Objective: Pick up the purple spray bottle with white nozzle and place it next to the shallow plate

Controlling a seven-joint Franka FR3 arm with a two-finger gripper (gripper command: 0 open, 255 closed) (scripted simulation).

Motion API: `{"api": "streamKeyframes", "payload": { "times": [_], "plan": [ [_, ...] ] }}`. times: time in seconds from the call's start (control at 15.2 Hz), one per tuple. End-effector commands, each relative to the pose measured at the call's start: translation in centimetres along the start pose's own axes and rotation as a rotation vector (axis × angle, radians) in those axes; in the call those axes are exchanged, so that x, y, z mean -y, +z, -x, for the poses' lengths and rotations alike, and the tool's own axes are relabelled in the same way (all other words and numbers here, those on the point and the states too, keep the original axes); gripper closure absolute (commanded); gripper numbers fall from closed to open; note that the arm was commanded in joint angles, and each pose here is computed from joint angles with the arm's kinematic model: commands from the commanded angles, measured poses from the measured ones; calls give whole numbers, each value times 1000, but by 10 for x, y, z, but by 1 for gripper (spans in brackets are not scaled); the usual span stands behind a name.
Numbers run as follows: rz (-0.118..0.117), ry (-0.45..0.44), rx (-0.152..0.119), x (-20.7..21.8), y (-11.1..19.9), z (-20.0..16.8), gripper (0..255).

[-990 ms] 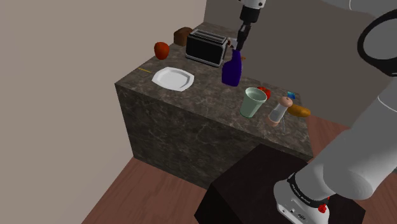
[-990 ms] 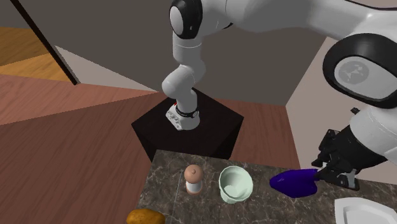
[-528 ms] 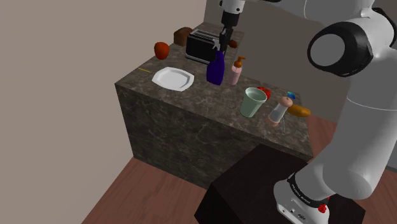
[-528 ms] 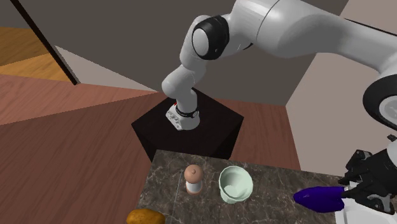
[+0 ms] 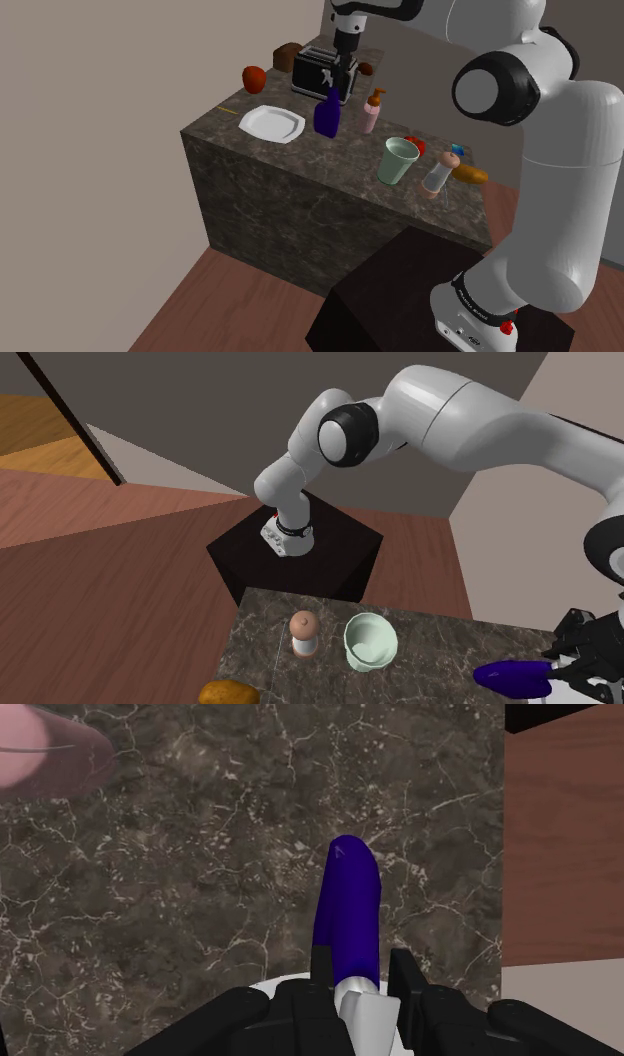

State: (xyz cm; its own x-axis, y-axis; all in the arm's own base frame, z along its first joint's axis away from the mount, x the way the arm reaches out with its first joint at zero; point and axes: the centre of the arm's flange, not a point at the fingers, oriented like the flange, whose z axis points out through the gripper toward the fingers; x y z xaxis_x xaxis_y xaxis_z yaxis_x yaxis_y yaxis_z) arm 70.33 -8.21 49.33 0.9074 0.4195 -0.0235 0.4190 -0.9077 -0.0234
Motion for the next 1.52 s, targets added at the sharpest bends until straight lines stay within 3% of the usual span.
{"api": "streamKeyframes", "payload": {
  "times": [0.0, 0.59, 1.12, 1.19, 1.45],
  "plan": [
    [0, 0, -1, 0, 10, 0, 255],
    [0, 0, -1, -1, 61, -2, 255],
    [0, 0, -1, -1, 61, -2, 255],
    [0, 0, -1, -1, 61, -2, 0],
    [0, 0, -1, -1, 61, -2, 0]
  ]
}}
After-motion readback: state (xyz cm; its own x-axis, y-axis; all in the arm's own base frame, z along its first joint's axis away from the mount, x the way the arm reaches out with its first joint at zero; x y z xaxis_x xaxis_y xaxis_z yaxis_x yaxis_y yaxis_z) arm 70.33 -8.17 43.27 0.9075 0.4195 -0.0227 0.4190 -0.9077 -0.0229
